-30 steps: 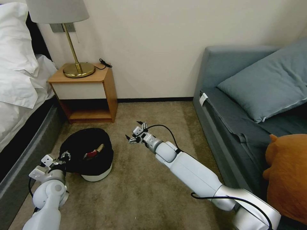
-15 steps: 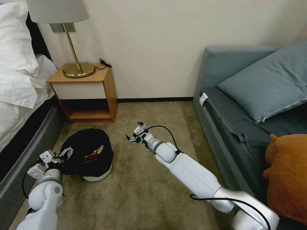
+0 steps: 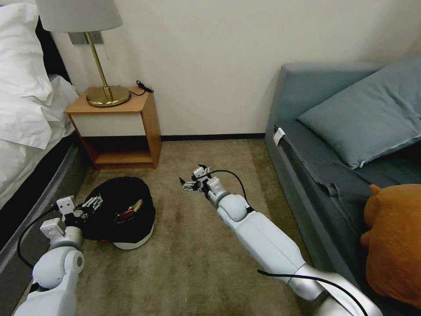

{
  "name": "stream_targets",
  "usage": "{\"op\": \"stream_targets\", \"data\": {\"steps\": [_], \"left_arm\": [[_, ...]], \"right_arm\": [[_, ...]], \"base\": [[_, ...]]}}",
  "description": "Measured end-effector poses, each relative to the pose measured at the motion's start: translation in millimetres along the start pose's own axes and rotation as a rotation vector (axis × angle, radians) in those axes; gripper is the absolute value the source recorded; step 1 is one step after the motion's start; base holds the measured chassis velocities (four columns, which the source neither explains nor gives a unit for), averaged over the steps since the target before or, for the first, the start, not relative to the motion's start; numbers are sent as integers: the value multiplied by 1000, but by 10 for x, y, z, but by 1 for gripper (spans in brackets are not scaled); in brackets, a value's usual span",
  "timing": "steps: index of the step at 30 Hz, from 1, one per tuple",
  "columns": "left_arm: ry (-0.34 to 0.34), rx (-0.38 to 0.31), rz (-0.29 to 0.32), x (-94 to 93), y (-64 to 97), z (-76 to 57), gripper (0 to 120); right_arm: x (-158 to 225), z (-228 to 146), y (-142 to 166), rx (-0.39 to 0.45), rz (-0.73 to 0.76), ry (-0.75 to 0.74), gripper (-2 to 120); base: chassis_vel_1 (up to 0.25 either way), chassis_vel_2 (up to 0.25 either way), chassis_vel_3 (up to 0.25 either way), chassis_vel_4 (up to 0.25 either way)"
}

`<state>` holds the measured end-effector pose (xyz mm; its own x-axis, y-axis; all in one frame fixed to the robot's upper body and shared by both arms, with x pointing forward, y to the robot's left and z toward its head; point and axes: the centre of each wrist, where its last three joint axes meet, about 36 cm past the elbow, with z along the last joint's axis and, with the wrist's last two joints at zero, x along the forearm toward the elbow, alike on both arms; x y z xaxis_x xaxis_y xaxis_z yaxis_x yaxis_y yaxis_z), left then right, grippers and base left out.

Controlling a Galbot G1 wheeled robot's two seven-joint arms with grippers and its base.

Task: Pick up the trash bin, then pick up the garbage on the floor and place it into the trash bin.

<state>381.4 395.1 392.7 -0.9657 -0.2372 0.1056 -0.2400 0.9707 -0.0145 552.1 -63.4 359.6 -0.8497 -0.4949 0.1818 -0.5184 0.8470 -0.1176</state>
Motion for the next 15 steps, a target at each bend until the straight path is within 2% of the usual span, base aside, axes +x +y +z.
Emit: {"op": "stream_targets", "data": {"steps": [3,6,8,10,15], "left_arm": [[-18,-64,35,72,-121,-38,97],[-23,-91,55,112,-216,-32,97],[-24,-96,61,109,-252,-26,98],[-27,-105,80,78,-355,-13,98],[-24,-111,96,34,-449,25,98]], "right_arm": [[187,74,-80,-68,70,1,100],[338,184,-146,-107,115,16,100],[384,238,-178,-121,133,25,100],[494,400,-223,-150,171,54,100],[559,520,-205,-179,201,75,100]], "base": [[0,0,0,0],[0,0,0,0],[0,0,0,0],[0,0,0,0],[0,0,0,0]]}}
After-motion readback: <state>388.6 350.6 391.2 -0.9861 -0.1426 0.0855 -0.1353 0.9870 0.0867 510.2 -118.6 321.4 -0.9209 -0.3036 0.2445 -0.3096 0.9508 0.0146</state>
